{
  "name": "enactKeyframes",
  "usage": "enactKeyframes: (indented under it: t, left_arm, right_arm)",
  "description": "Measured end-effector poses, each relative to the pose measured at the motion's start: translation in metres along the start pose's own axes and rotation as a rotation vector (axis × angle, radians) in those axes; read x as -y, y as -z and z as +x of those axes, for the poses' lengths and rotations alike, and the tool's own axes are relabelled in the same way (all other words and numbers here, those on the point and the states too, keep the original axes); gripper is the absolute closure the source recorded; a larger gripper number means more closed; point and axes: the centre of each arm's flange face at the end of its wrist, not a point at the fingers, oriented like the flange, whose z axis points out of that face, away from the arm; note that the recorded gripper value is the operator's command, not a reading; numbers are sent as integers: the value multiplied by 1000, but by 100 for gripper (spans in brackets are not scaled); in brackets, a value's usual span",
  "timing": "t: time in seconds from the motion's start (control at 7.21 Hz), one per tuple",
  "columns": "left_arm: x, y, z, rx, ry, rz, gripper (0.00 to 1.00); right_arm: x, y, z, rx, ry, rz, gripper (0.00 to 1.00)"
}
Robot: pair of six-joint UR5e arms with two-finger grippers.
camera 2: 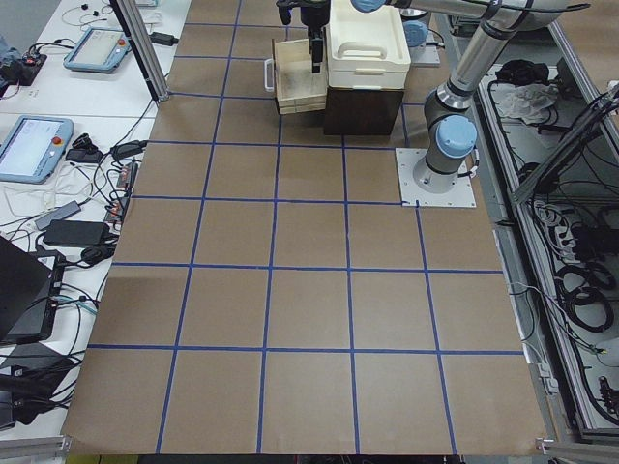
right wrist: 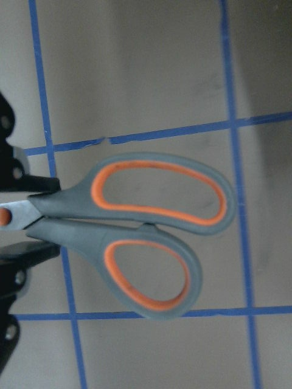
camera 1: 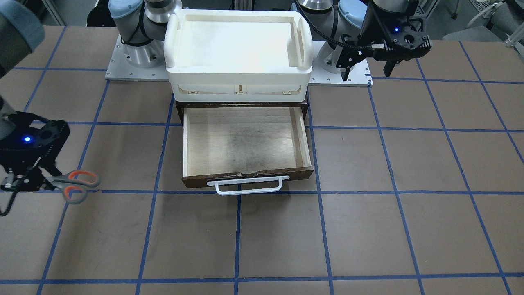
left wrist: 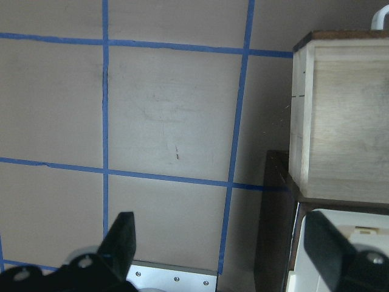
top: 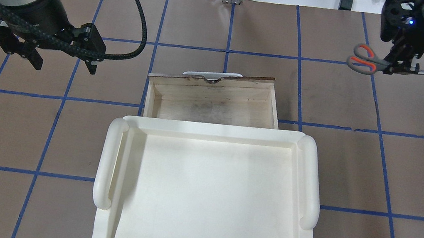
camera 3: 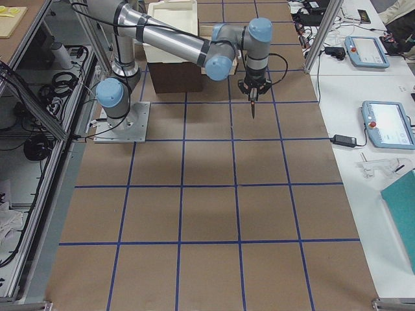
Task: Put scissors in drawer and close it
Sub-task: 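Lift the scissors and carry them with the right gripper over the drawer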
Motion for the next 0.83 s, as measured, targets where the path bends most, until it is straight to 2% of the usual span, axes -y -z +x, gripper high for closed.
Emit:
enactKeyframes:
  t: [0.14, 0.42, 0.83]
  left_arm:
    - [0, 0, 0, 0, 0, 0, 0]
    - [0, 0, 0, 0, 1, 0, 0]
    - [0, 0, 0, -1, 2, 0, 0]
  right_arm:
    - [61, 18, -17, -15, 48, 6, 100]
    - [162, 27, -53, -6, 102, 25, 100]
    - [259, 4, -95, 59, 179, 40, 100]
